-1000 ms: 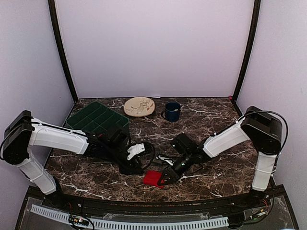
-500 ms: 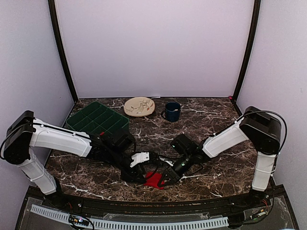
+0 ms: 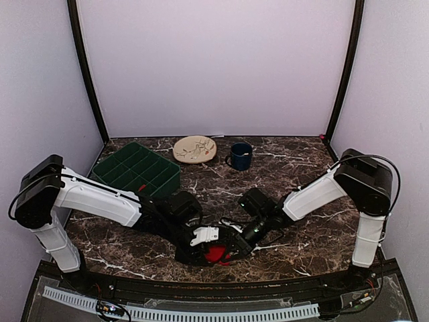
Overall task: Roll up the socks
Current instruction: Roll the sock at the center of the board.
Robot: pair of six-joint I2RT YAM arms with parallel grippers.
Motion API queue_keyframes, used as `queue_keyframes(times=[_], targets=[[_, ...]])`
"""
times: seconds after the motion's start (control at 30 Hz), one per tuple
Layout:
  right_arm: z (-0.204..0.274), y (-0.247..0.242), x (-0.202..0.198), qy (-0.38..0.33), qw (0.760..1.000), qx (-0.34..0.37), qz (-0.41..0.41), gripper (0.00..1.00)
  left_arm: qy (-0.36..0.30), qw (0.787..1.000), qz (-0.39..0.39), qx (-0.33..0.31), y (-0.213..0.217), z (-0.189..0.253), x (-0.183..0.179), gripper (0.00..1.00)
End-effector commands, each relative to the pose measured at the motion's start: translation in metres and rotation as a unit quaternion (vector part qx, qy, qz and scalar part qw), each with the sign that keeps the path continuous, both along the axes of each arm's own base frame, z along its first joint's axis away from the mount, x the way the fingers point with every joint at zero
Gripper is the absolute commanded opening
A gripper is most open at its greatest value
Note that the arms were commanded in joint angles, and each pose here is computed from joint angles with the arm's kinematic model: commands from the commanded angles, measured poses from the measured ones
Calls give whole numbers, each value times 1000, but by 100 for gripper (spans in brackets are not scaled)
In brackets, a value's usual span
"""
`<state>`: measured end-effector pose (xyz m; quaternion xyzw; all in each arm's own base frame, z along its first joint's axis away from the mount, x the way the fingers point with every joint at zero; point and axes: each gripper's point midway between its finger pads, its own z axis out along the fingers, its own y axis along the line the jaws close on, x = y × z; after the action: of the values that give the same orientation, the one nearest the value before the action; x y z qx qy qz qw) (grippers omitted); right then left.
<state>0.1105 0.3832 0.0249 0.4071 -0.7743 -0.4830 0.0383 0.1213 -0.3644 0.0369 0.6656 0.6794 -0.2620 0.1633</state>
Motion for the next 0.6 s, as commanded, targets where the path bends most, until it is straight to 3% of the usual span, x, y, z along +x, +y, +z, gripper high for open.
queue_keyframes(times=[0.0, 0.27, 0.57], targets=[[-6, -3, -1, 13, 1000, -8, 3, 0, -39, 999, 1, 2, -4, 2, 10, 47], [-6, -3, -3, 15, 1000, -9, 7, 0, -75, 997, 7, -3, -8, 4, 20, 47], [-6, -3, -3, 18, 1000, -8, 9, 0, -37, 999, -22, 5, -6, -3, 3, 44]])
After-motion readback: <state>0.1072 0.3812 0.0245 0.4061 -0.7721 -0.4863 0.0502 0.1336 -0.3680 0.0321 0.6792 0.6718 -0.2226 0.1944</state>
